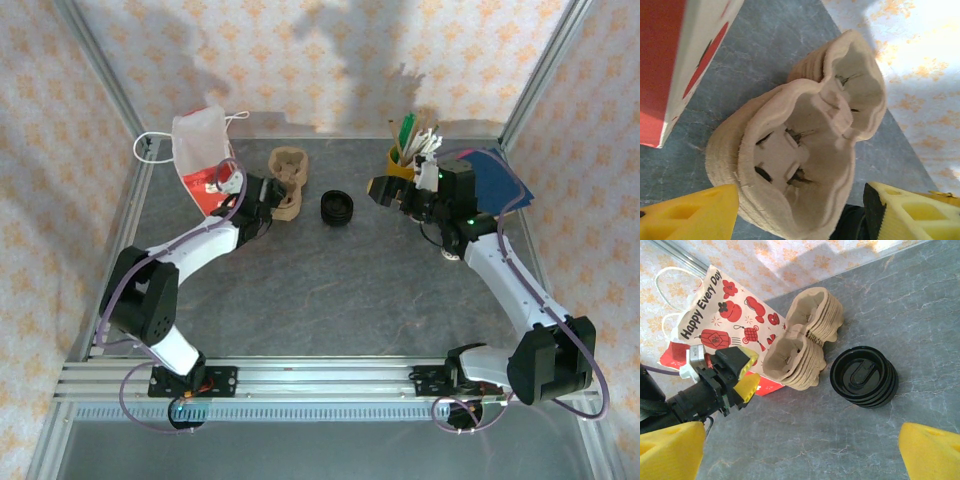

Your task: Pack the takeout coffee

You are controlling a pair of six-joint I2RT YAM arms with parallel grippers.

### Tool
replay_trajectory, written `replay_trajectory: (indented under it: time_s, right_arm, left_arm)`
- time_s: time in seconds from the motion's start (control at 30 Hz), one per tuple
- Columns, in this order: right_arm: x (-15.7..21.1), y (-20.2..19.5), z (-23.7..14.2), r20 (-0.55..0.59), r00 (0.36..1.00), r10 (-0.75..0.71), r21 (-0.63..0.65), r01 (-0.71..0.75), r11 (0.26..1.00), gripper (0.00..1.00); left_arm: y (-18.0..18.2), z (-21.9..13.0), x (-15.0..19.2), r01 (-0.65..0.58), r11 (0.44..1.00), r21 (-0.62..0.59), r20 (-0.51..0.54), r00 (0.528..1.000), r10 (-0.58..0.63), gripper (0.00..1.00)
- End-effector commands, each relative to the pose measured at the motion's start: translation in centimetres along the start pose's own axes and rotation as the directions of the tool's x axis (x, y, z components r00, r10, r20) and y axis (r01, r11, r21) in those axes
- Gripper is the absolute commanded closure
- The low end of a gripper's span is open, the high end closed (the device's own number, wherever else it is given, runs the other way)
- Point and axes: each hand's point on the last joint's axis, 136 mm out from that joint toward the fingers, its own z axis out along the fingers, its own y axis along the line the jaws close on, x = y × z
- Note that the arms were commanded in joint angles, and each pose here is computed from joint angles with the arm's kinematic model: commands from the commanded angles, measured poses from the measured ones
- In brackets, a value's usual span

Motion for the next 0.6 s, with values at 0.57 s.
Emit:
replay_trajectory:
  time_s: [0.57]
  right_arm:
    - [-1.2, 0.4, 0.1, 0.023, 0.999, -0.024, 0.006, 0.024, 1.000, 0.02]
  left_arm:
    - [1.0, 2.1, -0.4, 0.007, 0.999, -0.038, 0.000, 1.000, -0.007, 0.54]
